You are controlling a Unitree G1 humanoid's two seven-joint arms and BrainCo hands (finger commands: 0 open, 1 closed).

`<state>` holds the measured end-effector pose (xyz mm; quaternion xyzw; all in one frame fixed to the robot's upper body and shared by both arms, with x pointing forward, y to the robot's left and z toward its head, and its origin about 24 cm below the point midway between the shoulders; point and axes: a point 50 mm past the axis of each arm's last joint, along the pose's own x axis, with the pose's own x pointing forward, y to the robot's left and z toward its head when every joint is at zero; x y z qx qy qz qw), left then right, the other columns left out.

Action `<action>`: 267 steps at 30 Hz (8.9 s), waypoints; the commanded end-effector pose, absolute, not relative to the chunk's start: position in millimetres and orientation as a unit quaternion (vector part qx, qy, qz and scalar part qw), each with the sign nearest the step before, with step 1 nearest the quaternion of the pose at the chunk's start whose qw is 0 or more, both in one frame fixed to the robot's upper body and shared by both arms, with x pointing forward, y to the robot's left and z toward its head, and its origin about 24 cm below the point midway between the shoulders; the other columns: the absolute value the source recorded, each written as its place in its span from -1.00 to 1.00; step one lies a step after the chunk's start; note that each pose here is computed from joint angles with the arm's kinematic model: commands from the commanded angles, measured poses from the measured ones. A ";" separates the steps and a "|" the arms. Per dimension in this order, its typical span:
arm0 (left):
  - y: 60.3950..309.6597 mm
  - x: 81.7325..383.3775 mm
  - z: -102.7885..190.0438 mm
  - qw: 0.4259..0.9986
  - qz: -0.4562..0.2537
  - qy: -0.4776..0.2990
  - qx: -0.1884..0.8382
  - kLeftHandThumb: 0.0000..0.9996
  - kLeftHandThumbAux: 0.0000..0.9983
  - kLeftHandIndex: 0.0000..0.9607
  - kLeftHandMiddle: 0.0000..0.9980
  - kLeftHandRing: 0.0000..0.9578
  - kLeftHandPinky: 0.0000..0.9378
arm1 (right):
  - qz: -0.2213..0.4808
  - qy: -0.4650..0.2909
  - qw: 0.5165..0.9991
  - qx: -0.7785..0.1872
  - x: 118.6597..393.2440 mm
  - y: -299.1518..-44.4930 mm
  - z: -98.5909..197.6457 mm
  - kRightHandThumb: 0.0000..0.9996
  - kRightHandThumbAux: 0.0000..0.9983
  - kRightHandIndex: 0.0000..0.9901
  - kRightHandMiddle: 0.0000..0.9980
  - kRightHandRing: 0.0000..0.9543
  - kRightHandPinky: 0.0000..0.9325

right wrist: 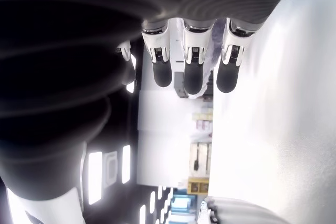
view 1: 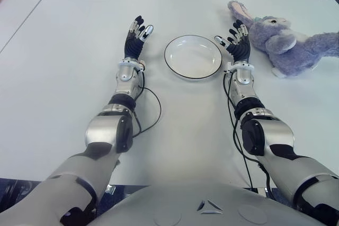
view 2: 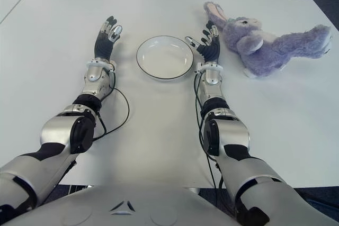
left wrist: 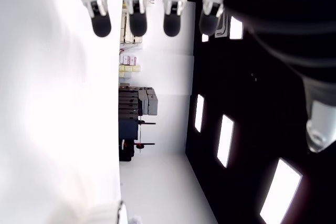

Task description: Put the doll into the plate.

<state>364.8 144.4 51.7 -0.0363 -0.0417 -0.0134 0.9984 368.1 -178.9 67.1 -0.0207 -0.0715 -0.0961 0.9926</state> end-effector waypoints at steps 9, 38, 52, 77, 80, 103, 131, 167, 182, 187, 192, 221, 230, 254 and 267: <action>129.3 276.5 -76.5 0.965 0.009 0.248 -0.082 -1.00 -0.01 -1.00 -1.00 -1.00 -1.00 | -0.118 0.068 0.991 0.006 328.6 -188.5 -6.4 -0.98 0.67 -0.79 -0.78 -0.75 -0.65; 118.8 277.2 -75.7 0.964 0.007 0.252 -0.091 -1.00 0.02 -1.00 -1.00 -1.00 -1.00 | -0.148 -0.099 0.978 -0.112 376.9 -280.7 133.6 -0.89 0.73 -0.82 -0.84 -0.84 -0.80; 115.1 277.8 -75.1 0.964 0.004 0.252 -0.087 -1.00 -0.02 -1.00 -1.00 -1.00 -1.00 | -0.159 -0.152 0.966 -0.133 377.9 -296.6 171.1 -0.90 0.80 -0.85 -0.85 -0.85 -0.82; 110.7 278.7 -74.5 0.963 0.002 0.256 -0.085 -1.00 0.03 -1.00 -1.00 -1.00 -1.00 | -0.170 -0.135 0.960 -0.175 371.3 -320.6 184.1 -1.00 0.82 -0.88 -0.92 -0.93 -0.90; 110.5 278.7 -74.5 0.963 0.001 0.256 -0.085 -1.00 0.04 -1.00 -1.00 -1.00 -1.00 | -0.173 -0.130 0.960 -0.176 371.6 -321.2 183.5 -0.98 0.82 -0.88 -0.92 -0.92 -0.90; 110.8 278.2 -74.7 0.964 0.002 0.255 -0.079 -1.00 0.00 -1.00 -1.00 -1.00 -1.00 | -0.202 -0.150 0.948 -0.196 376.1 -330.5 233.5 -0.86 0.79 -0.81 -0.86 -0.85 -0.79; 109.4 278.5 -74.7 0.962 0.012 0.259 -0.085 -1.00 0.09 -1.00 -1.00 -1.00 -1.00 | -0.177 -0.129 0.878 -0.426 372.4 -334.3 296.5 -0.87 0.58 -0.89 -0.94 -0.96 -0.98; 110.4 280.8 -72.6 0.965 0.010 0.252 -0.076 -1.00 -0.01 -1.00 -1.00 -1.00 -1.00 | -0.034 -0.003 0.733 -0.679 367.2 -330.5 210.8 -1.00 0.31 -0.82 -0.98 -1.00 -1.00; 113.2 280.6 -73.5 0.964 0.008 0.258 -0.059 -1.00 0.04 -1.00 -1.00 -1.00 -1.00 | 0.072 0.063 0.690 -0.718 345.9 -334.9 181.2 -0.86 0.34 -0.80 -1.00 -1.00 -0.96; 114.2 280.7 -73.6 0.964 0.009 0.258 -0.062 -1.00 0.06 -1.00 -1.00 -1.00 -0.99 | 0.102 0.080 0.684 -0.718 332.6 -336.2 169.6 -0.77 0.31 -0.83 -1.00 -1.00 -0.88; 114.9 280.6 -73.7 0.964 0.011 0.258 -0.068 -1.00 0.07 -1.00 -1.00 -1.00 -0.98 | 0.126 0.088 0.690 -0.708 319.3 -333.5 158.7 -0.74 0.30 -0.86 -1.00 -1.00 -0.81; 123.6 281.0 -72.8 0.963 0.024 0.245 -0.112 -1.00 -0.03 -1.00 -1.00 -1.00 -0.97 | 0.219 0.105 0.726 -0.644 252.8 -333.3 98.1 -0.70 0.23 -1.00 -1.00 -1.00 -0.74; 124.5 281.5 -72.4 0.963 0.025 0.244 -0.109 -1.00 -0.04 -1.00 -1.00 -1.00 -0.97 | 0.223 0.095 0.735 -0.634 243.7 -327.6 89.1 -0.75 0.21 -1.00 -1.00 -1.00 -0.75; 128.5 283.0 -72.2 0.965 0.021 0.251 -0.078 -1.00 -0.05 -1.00 -1.00 -1.00 -0.99 | 0.283 -0.037 0.796 -0.534 250.2 -228.7 62.9 -0.73 0.20 -0.98 -1.00 -1.00 -0.85; 128.5 283.3 -72.3 0.963 0.025 0.254 -0.081 -1.00 -0.04 -1.00 -1.00 -1.00 -0.99 | 0.283 -0.079 0.809 -0.509 260.0 -213.1 62.7 -0.77 0.20 -0.93 -1.00 -0.98 -0.86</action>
